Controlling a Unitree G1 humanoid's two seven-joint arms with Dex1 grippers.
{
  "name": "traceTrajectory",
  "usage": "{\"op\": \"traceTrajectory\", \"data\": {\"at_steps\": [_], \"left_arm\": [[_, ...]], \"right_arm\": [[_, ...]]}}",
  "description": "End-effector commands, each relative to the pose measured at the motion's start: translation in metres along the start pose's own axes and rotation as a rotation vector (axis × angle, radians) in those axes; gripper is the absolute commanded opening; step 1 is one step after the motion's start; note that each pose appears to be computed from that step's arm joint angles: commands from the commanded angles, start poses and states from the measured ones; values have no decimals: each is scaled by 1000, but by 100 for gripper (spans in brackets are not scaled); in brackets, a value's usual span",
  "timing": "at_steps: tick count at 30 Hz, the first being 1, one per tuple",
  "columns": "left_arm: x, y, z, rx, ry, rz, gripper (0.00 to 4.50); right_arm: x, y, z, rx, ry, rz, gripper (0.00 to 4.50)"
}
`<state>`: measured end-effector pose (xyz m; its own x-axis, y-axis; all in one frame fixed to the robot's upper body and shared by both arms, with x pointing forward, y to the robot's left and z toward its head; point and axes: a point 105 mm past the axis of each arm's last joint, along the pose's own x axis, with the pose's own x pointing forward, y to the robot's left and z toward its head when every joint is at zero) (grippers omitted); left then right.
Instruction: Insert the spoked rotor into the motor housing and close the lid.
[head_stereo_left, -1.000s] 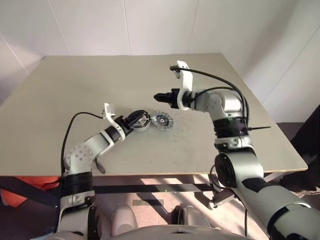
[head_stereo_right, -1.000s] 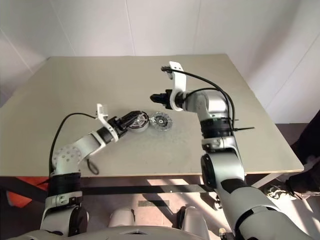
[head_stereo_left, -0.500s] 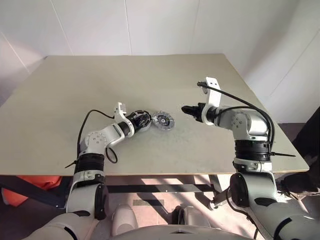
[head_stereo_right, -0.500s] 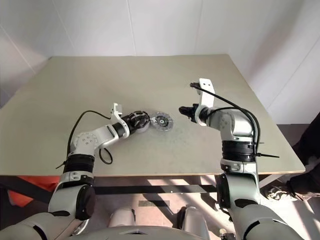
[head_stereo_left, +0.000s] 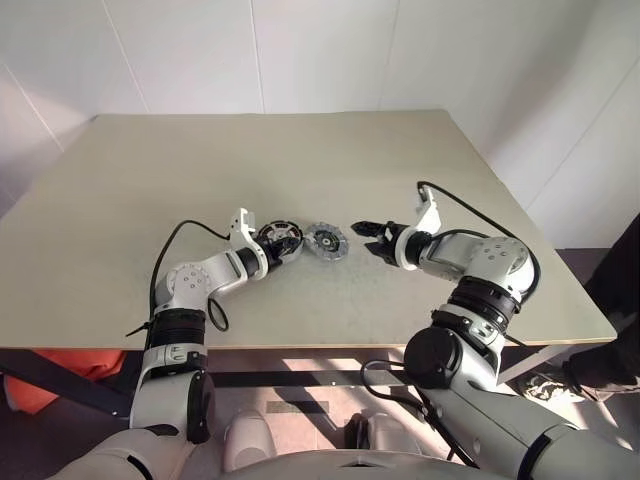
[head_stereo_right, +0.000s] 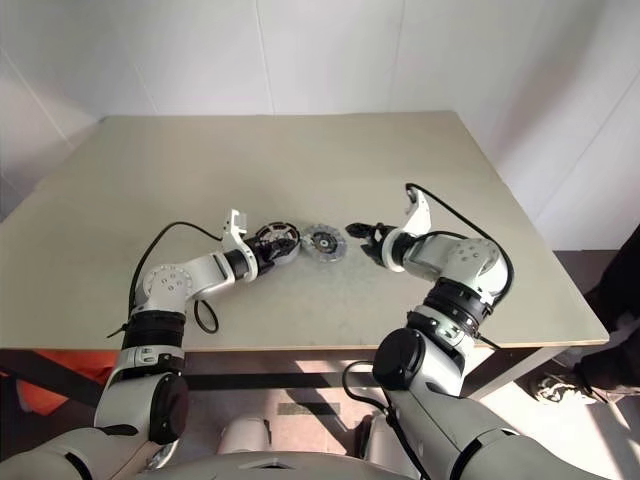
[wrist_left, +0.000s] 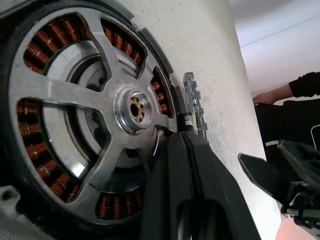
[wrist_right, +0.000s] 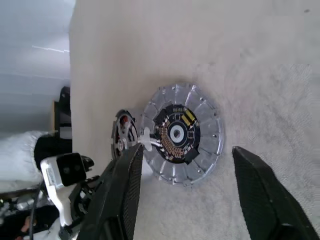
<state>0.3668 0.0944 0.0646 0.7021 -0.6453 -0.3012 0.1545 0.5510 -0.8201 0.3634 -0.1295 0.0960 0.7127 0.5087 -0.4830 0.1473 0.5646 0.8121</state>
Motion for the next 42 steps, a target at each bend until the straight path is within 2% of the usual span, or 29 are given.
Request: {"op": "traceTrajectory", "data": {"at_steps": [1, 2, 8, 13, 18, 26, 35, 42], "left_arm": [[-5, 4, 3, 31, 4, 30, 0], [-6, 5, 3, 32, 6, 33, 0], [-9, 7, 5, 40, 13, 44, 0], [-10, 10, 4, 48, 26, 60, 0], [-11, 10, 5, 57, 29, 61, 0], [-16, 10, 6, 56, 6, 52, 0], [-23, 13, 3, 54, 1, 64, 0], [-28, 16, 6, 60, -4, 83, 0]], "right_arm": [[12, 12, -16, 95, 30, 2, 410], [14, 11, -20, 97, 40, -3, 438], [17, 8, -33, 121, 60, 0, 438], [27, 29, -61, 100, 147, 108, 438], [30, 47, -77, 76, 205, 188, 438], [30, 31, -83, 58, 252, 125, 438], [35, 14, -104, 66, 328, 72, 438], [42, 20, -117, 80, 378, 99, 438]]}}
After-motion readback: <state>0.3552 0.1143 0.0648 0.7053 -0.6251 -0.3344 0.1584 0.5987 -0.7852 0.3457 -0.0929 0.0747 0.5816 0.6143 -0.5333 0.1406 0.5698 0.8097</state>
